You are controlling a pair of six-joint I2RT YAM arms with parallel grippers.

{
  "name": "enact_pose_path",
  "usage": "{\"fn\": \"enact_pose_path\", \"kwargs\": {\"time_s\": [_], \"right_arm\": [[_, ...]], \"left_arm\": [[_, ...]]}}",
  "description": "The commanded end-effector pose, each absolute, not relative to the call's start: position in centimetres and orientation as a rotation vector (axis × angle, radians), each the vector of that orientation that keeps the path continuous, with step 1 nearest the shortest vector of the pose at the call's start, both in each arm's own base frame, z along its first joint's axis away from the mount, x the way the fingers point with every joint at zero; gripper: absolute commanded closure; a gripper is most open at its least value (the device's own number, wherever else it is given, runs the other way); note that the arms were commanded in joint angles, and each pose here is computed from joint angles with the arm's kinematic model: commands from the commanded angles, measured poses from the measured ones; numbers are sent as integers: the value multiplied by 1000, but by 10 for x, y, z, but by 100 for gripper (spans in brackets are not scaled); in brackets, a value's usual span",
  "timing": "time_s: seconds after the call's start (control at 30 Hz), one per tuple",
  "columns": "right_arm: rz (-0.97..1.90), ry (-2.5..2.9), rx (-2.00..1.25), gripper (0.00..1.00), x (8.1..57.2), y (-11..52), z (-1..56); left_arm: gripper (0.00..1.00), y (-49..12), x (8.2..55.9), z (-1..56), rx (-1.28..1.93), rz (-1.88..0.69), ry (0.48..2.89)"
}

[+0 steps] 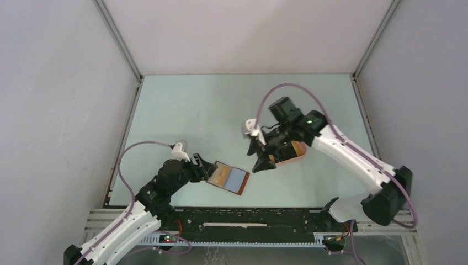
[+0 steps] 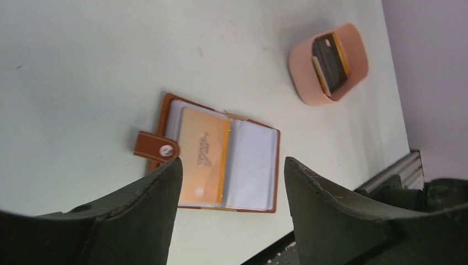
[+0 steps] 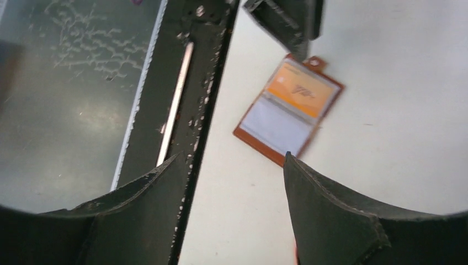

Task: Put the credit cards into the card holder
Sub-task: Insert the credit card into the card holder, then pick up the credit card from the storage box.

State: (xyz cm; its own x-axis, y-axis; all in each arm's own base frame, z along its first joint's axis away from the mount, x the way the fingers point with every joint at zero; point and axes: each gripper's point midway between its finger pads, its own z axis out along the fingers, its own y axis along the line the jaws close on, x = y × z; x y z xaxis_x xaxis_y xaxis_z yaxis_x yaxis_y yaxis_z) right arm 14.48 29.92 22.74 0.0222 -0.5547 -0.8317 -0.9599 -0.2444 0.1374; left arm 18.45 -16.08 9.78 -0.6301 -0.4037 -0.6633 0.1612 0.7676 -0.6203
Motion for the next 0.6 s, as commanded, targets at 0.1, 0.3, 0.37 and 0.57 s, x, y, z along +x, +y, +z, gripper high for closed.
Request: {"fn": "enact_pose_path", "kwargs": {"time_s": [0.1, 0.3, 0.37, 0.57], "right_arm": [[1176, 1544, -1348, 1, 183, 246, 279], [1215, 1666, -1110, 1, 216, 211, 251], [1115, 1749, -1060, 3, 235, 202, 240], [1002, 1940, -914, 6, 270, 190, 208]], "left_arm": [[27, -207, 187, 185, 71, -1094, 1891], [27, -248, 188, 233, 192, -1287, 1724], [27, -265, 190, 240, 218, -1300, 1713], [29, -293, 230, 214, 40, -1189, 1890]]}}
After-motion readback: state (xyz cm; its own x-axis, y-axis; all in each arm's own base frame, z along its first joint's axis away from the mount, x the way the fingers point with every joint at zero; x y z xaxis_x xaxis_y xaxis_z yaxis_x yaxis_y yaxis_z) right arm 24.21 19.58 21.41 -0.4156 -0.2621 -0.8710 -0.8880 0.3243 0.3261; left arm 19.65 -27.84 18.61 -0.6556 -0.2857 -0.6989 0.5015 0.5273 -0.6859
